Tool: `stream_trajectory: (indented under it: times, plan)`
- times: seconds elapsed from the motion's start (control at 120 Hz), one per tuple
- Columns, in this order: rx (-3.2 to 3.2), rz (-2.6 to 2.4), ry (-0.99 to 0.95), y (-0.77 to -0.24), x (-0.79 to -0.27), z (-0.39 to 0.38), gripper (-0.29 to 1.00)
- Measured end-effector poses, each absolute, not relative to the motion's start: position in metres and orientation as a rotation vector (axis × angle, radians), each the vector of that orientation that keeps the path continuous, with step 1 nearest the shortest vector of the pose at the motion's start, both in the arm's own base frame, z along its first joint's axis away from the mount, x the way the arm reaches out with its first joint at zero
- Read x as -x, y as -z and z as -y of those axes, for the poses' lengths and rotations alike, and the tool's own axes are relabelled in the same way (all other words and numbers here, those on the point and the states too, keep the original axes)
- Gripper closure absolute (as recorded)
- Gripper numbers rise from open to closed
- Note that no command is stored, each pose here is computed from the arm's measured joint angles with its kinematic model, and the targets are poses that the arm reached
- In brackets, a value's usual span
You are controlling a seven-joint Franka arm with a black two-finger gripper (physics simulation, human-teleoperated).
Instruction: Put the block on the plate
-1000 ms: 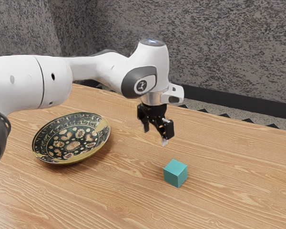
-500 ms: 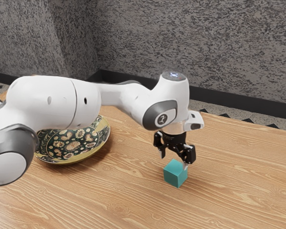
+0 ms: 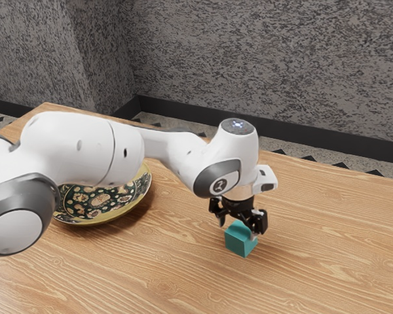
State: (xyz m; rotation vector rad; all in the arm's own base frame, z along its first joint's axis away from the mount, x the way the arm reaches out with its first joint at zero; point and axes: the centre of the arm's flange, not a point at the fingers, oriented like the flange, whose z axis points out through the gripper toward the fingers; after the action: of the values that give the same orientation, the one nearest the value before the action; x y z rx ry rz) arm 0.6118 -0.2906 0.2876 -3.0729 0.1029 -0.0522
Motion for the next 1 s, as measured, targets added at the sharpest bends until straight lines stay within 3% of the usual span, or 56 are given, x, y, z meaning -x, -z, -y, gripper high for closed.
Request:
stream_trajectory:
  times: [0.208, 0.492, 1.0]
  plan:
    - [3.073, -0.058, 0.062, -0.271, -0.613, 0.292, 0.02]
    - [3.067, -0.04, 0.093, -0.27, -0.615, 0.293, 0.22]
    - [3.086, 0.065, 0.137, -0.306, -0.62, 0.256, 0.31]
